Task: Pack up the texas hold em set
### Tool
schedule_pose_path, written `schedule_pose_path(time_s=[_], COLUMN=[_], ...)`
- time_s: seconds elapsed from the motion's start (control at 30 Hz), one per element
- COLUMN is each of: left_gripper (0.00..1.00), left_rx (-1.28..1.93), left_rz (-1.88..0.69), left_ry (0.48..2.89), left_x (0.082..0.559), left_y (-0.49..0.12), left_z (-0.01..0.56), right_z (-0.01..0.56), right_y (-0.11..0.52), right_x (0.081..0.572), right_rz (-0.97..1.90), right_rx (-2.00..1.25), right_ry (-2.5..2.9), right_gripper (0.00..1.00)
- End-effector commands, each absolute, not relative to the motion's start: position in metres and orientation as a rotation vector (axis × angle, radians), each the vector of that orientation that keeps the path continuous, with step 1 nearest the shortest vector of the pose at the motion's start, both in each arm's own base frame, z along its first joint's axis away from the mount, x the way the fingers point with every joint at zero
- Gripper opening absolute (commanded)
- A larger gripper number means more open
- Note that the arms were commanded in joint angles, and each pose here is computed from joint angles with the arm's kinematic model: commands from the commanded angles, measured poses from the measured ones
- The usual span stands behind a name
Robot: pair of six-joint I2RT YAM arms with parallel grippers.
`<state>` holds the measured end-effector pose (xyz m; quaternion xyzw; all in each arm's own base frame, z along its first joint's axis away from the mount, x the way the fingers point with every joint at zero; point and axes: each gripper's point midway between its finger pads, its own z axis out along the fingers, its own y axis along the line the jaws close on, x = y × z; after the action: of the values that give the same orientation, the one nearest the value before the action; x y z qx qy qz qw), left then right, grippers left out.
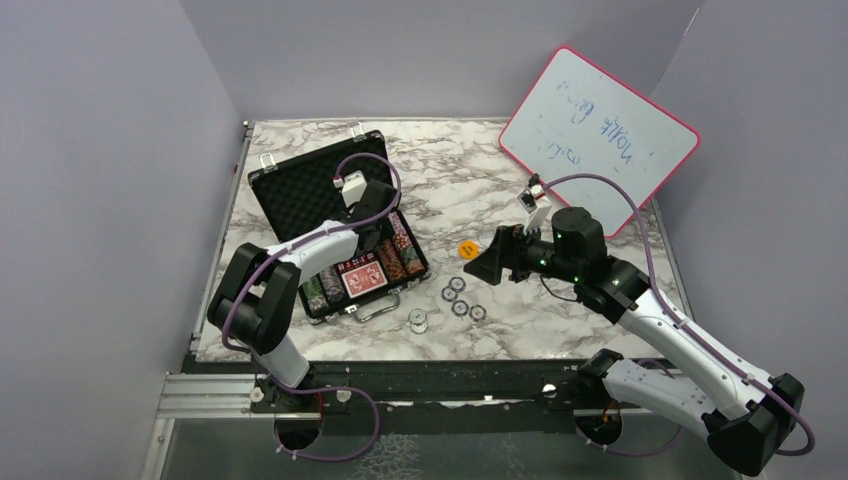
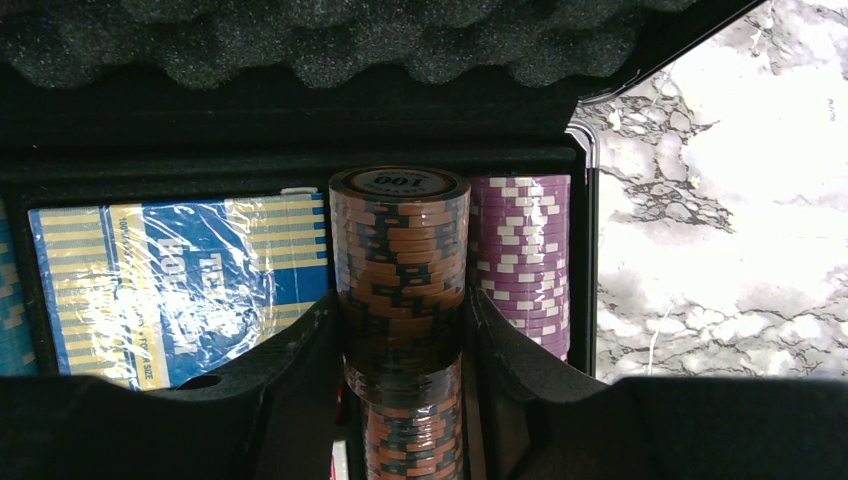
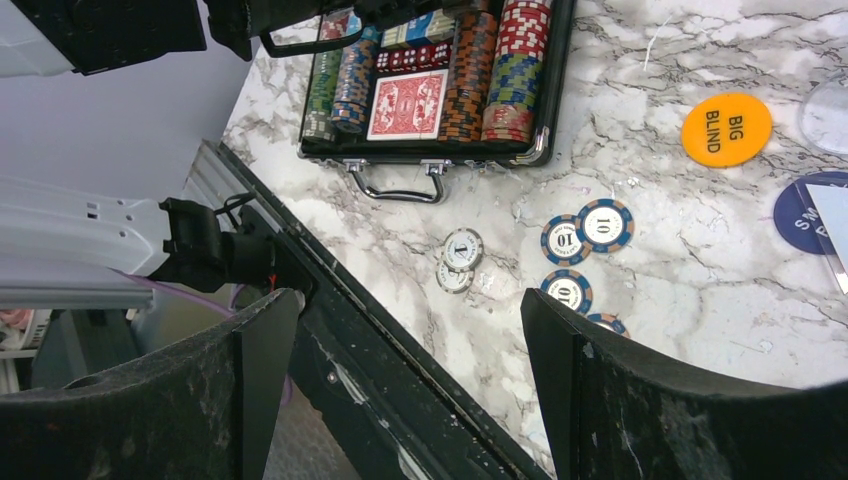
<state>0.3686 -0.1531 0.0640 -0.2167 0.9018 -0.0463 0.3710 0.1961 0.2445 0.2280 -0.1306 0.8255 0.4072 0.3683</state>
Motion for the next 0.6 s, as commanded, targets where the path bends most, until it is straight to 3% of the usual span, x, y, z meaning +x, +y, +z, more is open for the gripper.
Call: schedule_pose_path(time_s=[0.0,0.13,0.33,0.47,0.57], left_gripper=[0.03,0.24,0.40,0.46,0.40], left_rx=[-0.585,-0.576,-0.539,-0.511,-0.496], left_rz=[-0.166,-0.167,-0.206,-0.228,-0.265], left_ry=[2.306,2.322,2.327,2.329,2.350], left_x=[0.372,0.369,0.369,0.370,0.367], left_y=[-0.160,-0.160,-0.166,-0.170,-0.175], left_z=[0.072,0.072,0.080,0.085,0.084], right_z=[0.233,0.233,0.232,0.232,0.232], right_y=[0.245,0.245,0.244,0.244,0.244], right_x=[0.195,0.195,0.195,0.195,0.196], right_rz=[1.047,1.047,1.045,1.047,1.046], right_rx=[-0.350,-0.350,-0.345,-0.343,-0.339], right_ry=[2.102,2.102,2.106,2.105,2.105], right_gripper=[0.84,0.85,0.85,0.85,0.85])
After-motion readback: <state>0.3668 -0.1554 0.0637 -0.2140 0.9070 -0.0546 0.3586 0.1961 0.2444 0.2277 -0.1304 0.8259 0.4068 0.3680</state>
